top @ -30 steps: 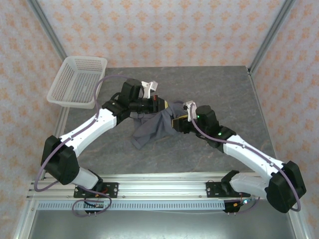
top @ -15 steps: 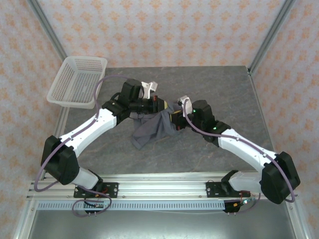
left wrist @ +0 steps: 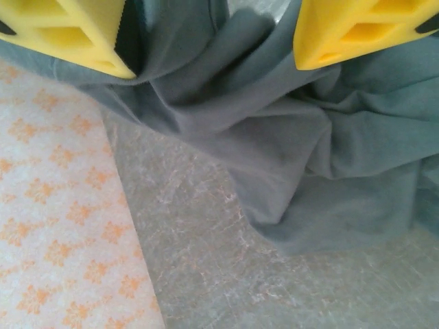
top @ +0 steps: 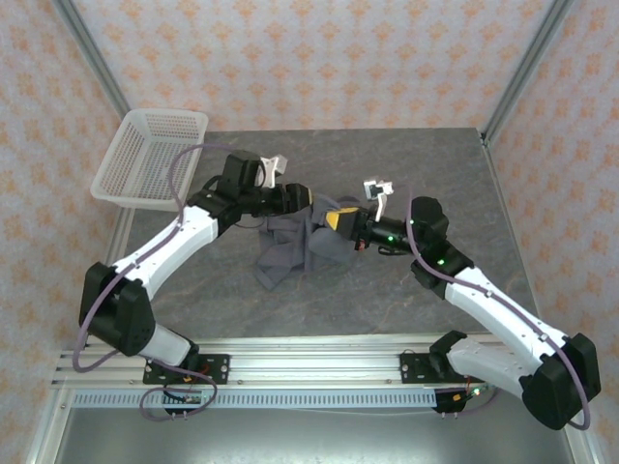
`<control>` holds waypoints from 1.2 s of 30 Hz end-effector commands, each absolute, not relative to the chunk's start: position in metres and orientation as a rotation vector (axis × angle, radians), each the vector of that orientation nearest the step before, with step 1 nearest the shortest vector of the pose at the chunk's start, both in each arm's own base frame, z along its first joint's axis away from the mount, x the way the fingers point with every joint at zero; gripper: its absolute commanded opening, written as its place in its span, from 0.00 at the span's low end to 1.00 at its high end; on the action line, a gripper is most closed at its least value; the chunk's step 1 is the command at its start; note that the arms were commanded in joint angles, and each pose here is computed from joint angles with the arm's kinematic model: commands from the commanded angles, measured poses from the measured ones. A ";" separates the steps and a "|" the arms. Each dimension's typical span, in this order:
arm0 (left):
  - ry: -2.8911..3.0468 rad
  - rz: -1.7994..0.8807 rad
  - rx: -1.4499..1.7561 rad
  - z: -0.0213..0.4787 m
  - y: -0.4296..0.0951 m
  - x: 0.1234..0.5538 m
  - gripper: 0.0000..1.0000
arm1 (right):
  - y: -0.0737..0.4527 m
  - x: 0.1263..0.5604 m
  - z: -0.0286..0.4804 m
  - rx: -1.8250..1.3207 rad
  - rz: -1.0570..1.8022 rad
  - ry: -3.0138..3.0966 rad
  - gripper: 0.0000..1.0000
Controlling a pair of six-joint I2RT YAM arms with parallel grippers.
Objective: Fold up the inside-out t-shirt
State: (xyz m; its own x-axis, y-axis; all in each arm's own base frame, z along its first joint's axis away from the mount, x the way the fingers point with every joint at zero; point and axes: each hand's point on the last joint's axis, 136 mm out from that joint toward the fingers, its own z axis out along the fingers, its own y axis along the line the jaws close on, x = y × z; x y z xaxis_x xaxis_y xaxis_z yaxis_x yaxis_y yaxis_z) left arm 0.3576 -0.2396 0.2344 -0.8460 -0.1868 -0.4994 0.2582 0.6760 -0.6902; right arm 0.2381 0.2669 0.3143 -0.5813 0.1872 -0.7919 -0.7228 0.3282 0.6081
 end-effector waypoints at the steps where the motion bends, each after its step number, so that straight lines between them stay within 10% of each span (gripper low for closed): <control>1: 2.244 -0.932 0.084 0.272 -0.210 0.340 0.63 | 0.265 0.239 0.320 -0.487 1.410 1.710 0.00; 11: 2.083 -0.590 0.847 0.260 -0.248 0.262 0.62 | 0.266 0.243 0.318 -0.508 1.413 1.731 0.00; 20: 1.977 -0.368 0.877 0.251 -0.266 0.302 0.52 | 0.266 0.239 0.325 -0.510 1.428 1.723 0.00; 32: 1.986 -0.525 0.963 0.234 -0.304 0.305 0.73 | 0.267 0.239 0.329 -0.521 1.428 1.722 0.00; 36: 1.972 -0.453 0.841 0.248 -0.295 0.321 0.50 | 0.266 0.240 0.326 -0.512 1.414 1.736 0.00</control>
